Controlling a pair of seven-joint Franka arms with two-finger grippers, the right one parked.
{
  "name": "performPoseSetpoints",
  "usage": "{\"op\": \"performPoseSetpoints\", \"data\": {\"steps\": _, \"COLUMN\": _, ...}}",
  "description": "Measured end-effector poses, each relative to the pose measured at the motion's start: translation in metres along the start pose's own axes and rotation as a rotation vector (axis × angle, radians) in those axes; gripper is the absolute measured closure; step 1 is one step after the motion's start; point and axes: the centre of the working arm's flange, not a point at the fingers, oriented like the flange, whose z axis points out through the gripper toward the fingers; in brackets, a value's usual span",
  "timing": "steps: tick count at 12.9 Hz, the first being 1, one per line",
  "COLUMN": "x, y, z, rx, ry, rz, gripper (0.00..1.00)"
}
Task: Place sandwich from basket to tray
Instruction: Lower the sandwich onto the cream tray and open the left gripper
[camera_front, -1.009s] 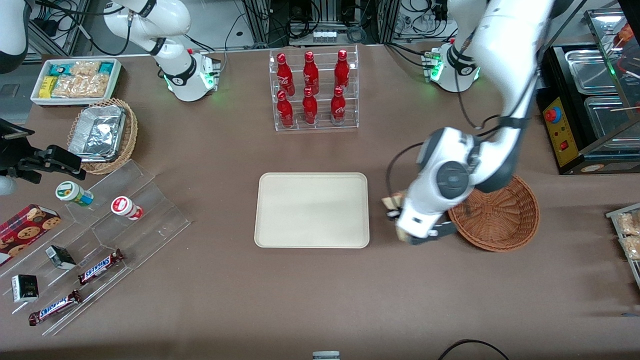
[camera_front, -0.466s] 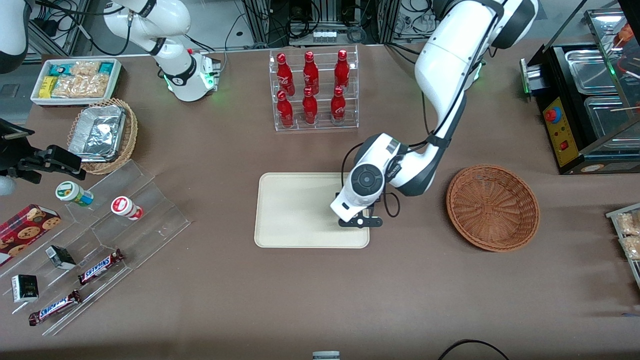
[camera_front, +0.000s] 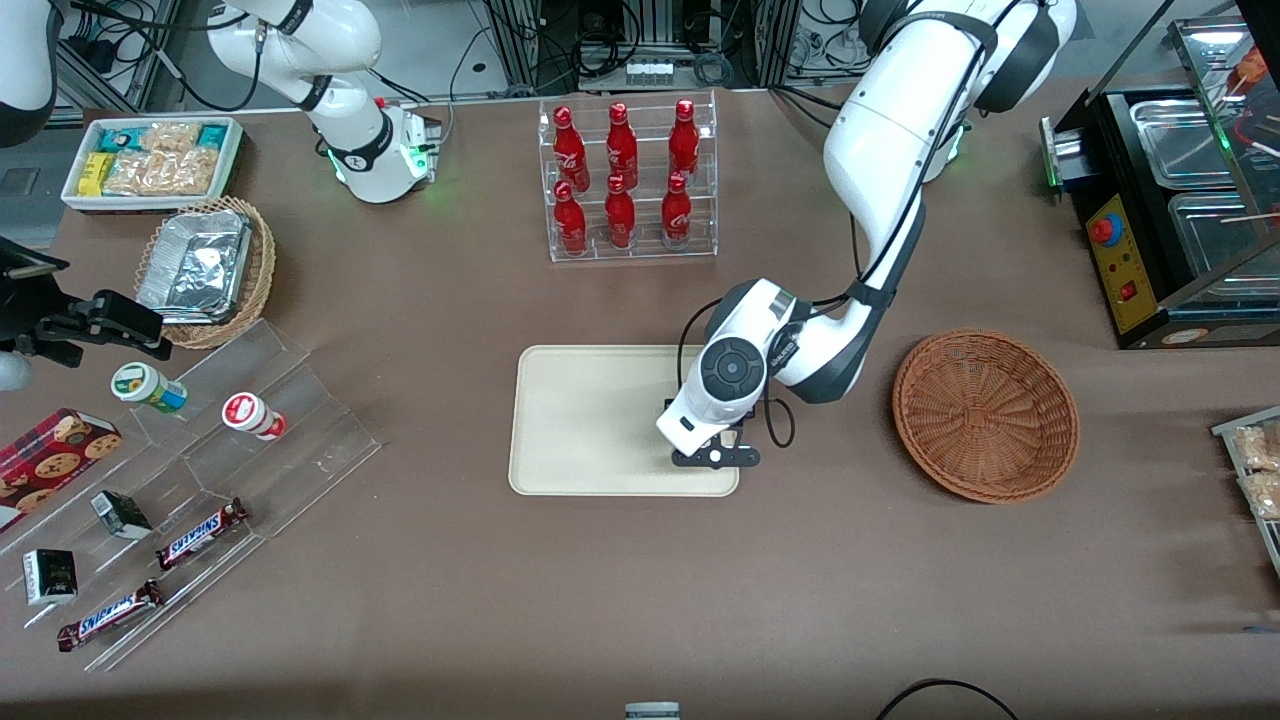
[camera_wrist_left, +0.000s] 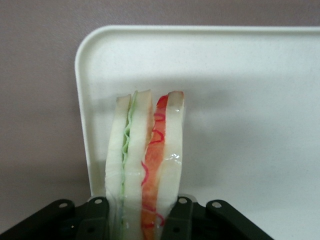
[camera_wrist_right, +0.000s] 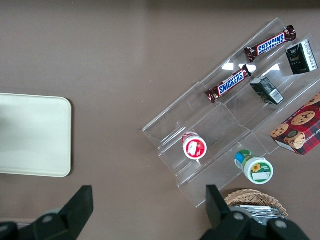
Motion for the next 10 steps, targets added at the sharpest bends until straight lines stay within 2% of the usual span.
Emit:
{"op": "performPoseSetpoints", "data": {"steps": 5, "x": -0.008, "y": 0.017, "z": 0.007, "rx": -0.003, "ry": 0.007, "rz": 0.027, "gripper": 0.50}}
{"op": "performPoseSetpoints", "data": {"steps": 10, "x": -0.007, "y": 0.016, "z": 0.010, "rx": -0.003, "ry": 0.009, "rz": 0.025, "gripper": 0.44}}
